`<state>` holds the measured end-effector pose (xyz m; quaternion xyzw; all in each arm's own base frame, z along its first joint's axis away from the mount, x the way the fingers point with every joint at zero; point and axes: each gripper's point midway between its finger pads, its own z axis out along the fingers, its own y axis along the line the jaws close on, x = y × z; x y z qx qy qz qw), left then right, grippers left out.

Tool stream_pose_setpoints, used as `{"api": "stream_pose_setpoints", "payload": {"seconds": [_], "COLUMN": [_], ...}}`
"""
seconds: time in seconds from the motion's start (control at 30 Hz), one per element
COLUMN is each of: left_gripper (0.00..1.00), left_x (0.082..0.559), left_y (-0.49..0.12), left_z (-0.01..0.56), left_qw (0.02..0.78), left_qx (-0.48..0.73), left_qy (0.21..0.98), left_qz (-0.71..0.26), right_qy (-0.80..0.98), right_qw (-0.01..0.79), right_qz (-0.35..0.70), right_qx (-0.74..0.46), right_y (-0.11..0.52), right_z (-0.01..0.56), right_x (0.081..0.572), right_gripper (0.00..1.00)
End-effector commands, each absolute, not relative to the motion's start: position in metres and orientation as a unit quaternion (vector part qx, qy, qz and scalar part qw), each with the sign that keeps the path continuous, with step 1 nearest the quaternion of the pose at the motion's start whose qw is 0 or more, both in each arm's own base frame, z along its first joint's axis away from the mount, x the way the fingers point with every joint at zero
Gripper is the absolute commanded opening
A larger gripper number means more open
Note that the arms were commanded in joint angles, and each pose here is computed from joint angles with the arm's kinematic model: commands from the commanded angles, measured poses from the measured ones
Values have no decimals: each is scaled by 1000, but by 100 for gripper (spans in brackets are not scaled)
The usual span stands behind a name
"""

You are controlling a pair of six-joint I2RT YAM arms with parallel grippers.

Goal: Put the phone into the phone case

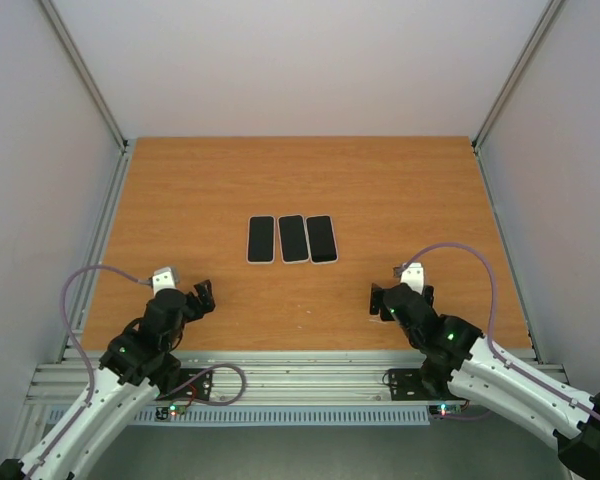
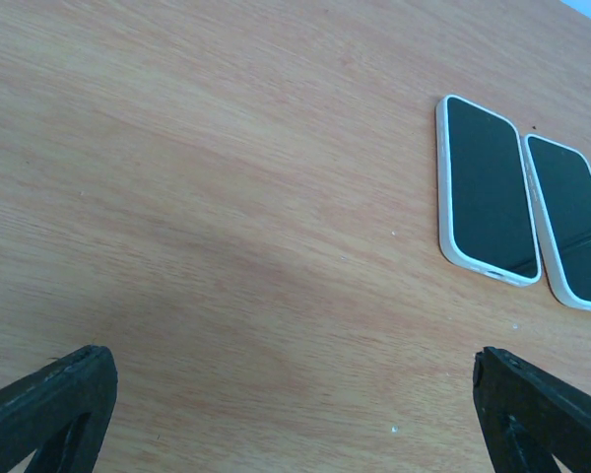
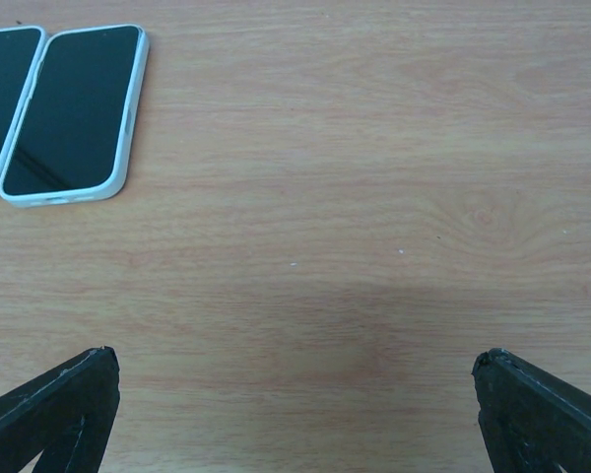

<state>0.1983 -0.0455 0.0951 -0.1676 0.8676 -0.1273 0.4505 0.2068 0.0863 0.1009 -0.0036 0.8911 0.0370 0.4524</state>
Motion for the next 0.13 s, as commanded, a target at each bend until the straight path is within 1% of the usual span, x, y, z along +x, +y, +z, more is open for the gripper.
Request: {"api": "stream_pose_setpoints", "payload": {"seconds": [0.0,0.1], "left_gripper": [99,99], "left_x": [203,203], "left_y": [-43,-43], "left_z": [102,103], "left_qw": [466,466], "left_qx": [-181,-182], "left_qy": [857,856], "left_qz": [-129,-129], "right_qy": [877,876], "right_qw": [477,479], "right_qz": [51,50], "right_qx": [11,15], "right_y": [88,86], "right_z": [120,121], "right_x": [213,213], "right_gripper": [98,98]}}
